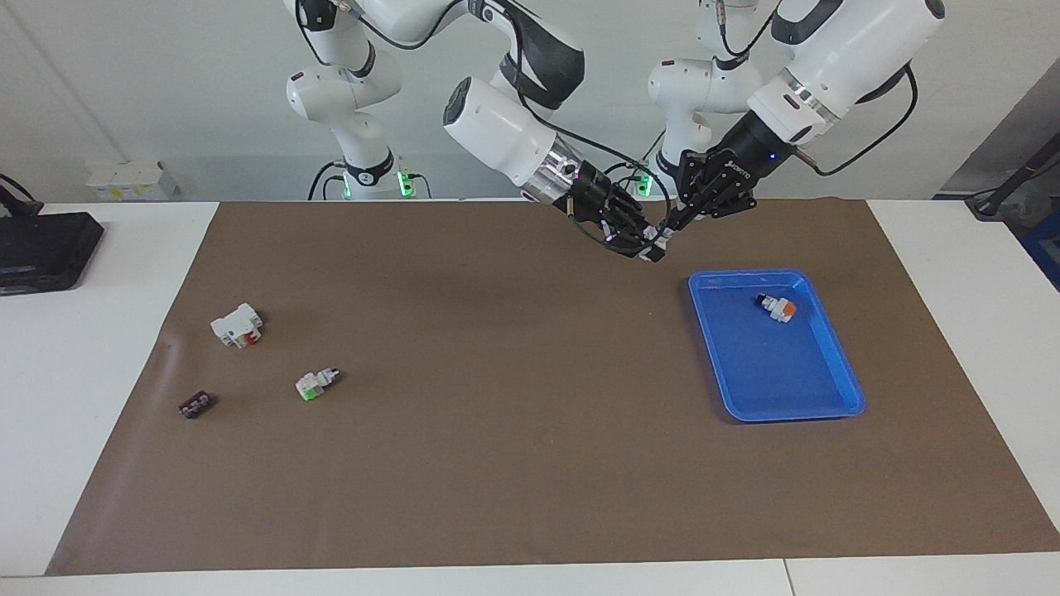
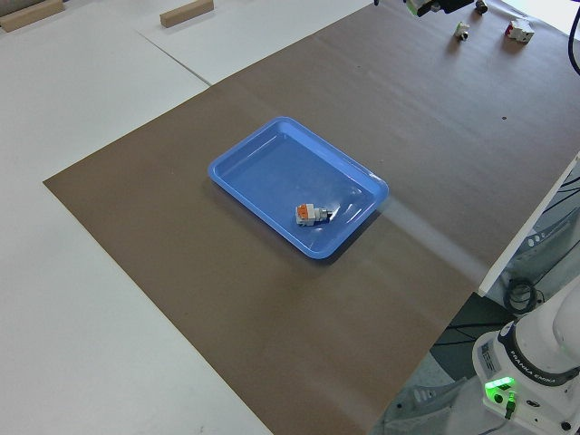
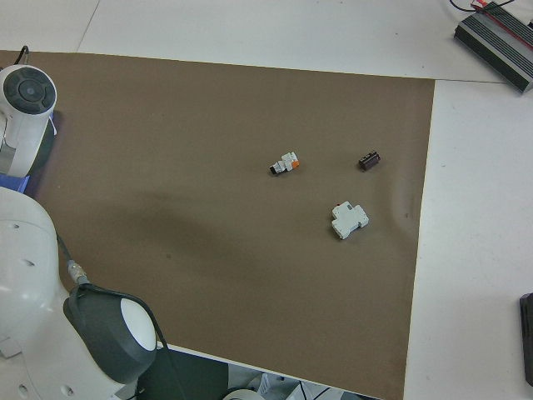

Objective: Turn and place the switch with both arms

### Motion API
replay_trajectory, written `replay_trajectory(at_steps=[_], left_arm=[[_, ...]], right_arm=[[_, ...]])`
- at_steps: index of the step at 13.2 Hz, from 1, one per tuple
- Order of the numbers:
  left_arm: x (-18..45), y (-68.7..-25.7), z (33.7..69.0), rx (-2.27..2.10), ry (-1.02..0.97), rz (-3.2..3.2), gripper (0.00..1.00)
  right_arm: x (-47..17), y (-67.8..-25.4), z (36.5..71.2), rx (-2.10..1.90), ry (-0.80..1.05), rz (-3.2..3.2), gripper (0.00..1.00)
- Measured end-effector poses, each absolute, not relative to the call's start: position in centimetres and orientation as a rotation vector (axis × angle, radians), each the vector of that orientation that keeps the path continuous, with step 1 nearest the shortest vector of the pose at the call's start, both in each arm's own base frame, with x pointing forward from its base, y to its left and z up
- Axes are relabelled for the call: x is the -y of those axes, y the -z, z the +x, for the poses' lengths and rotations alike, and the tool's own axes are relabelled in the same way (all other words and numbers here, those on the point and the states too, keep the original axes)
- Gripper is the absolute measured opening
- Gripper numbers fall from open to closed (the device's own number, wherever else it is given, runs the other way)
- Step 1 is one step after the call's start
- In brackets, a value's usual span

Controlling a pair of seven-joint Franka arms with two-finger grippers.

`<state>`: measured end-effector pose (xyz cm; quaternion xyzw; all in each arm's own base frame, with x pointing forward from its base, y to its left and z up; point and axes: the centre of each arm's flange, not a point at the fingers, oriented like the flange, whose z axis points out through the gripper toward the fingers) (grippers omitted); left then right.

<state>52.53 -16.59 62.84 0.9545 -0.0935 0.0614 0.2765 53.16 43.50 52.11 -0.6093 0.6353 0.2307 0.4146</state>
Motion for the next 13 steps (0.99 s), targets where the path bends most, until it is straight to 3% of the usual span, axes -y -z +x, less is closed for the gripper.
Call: replay_trajectory(at_steps=[13], left_arm=[[16.27,-62.52,51.93,0.362,-0.168,2.552,0.10]], right_arm=[[-43.76,-51.91,52.45,-1.592,-0.585,-1.549,0.42]])
